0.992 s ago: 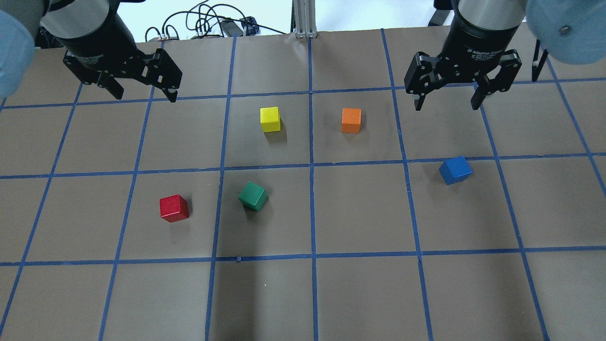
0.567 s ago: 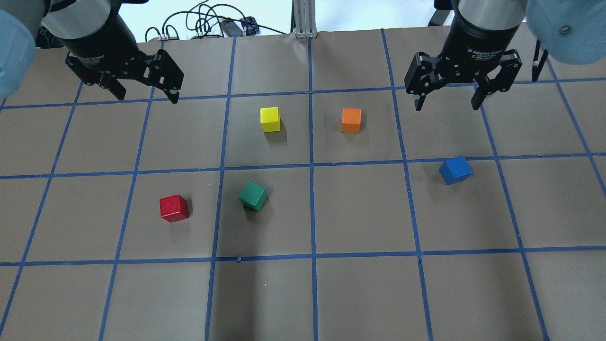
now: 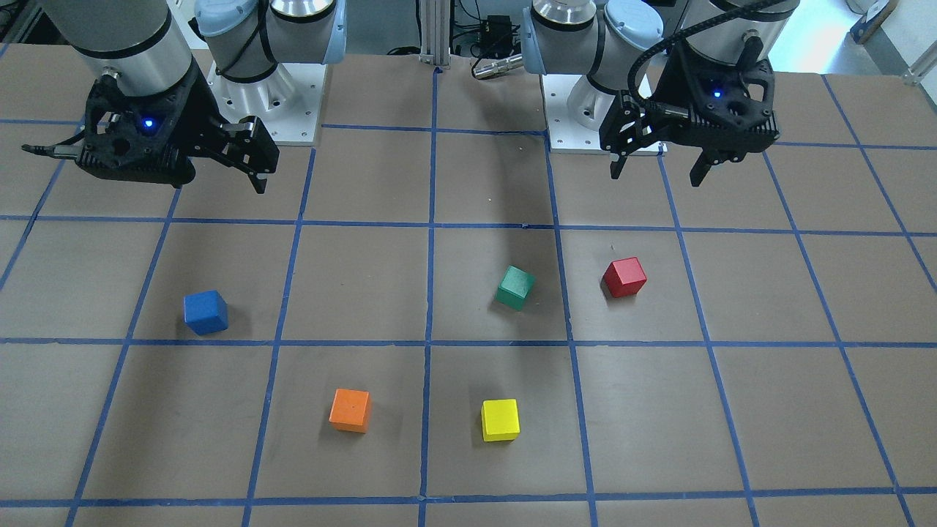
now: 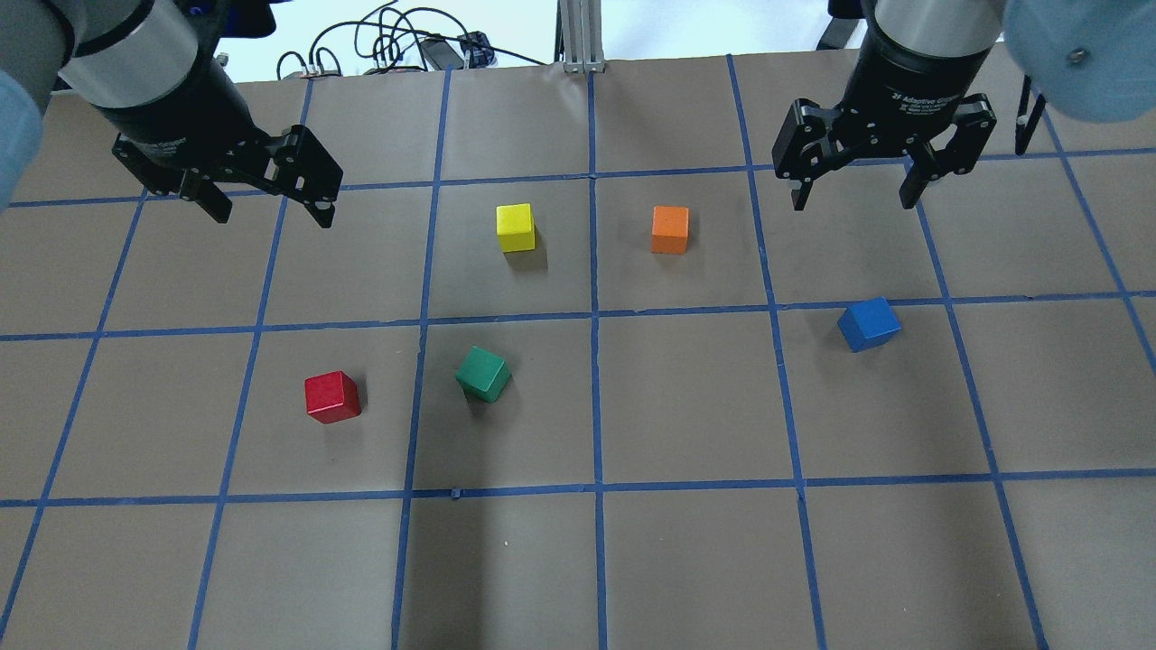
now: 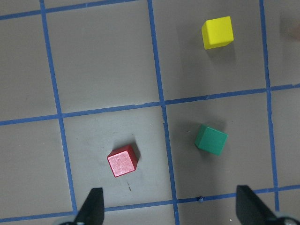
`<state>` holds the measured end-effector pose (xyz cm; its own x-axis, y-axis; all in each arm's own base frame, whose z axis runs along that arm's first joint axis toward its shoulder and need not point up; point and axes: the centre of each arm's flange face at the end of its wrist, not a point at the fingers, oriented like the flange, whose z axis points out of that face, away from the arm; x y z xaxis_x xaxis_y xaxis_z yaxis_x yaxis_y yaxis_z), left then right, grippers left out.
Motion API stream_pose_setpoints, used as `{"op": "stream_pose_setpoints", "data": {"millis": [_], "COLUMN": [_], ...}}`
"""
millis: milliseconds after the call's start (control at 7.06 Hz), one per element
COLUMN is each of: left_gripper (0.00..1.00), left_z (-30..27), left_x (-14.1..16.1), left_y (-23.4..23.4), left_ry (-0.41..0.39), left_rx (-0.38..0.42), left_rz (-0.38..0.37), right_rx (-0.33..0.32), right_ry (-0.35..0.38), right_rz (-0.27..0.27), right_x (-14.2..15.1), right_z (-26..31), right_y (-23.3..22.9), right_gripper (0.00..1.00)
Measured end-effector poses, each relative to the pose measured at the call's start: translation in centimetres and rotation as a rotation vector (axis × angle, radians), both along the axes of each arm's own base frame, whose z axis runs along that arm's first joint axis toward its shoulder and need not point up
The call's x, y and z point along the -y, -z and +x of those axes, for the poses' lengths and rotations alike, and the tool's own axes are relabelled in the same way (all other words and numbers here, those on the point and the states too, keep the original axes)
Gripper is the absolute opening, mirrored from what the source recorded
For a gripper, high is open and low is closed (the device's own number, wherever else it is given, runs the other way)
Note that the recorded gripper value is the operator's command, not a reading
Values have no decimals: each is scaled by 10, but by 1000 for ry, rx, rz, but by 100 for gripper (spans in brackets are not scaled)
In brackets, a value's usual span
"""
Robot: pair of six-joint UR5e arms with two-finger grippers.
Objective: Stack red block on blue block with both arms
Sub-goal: 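Lower the left gripper down over the red cube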
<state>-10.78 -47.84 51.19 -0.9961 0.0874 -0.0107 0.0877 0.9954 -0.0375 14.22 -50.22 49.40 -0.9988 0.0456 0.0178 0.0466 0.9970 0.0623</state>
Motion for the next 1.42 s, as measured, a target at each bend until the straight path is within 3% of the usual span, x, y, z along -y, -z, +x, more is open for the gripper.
{"op": "stream_pose_setpoints", "data": {"millis": [283,567,992,1417], "left_gripper": [100,100,100,98], "left_z": [59,98,99,92], "left_x": [6,0,-29,-35], "left_y": [40,116,225,288], "left_ry": [-96,-168,-193,-214], "left_rx": [-18,-30,-25,-83], "left_rz": [69,97,53,83], "right_rx": [0,0,0,-11], "right_ry": [0,0,0,-1], "right_rz": [0,-1,-1,-1], "right_x": [0,0,0,0], "right_z": [0,0,0,-2], "right_y": [0,0,0,0], "right_gripper": [100,100,100,100]}}
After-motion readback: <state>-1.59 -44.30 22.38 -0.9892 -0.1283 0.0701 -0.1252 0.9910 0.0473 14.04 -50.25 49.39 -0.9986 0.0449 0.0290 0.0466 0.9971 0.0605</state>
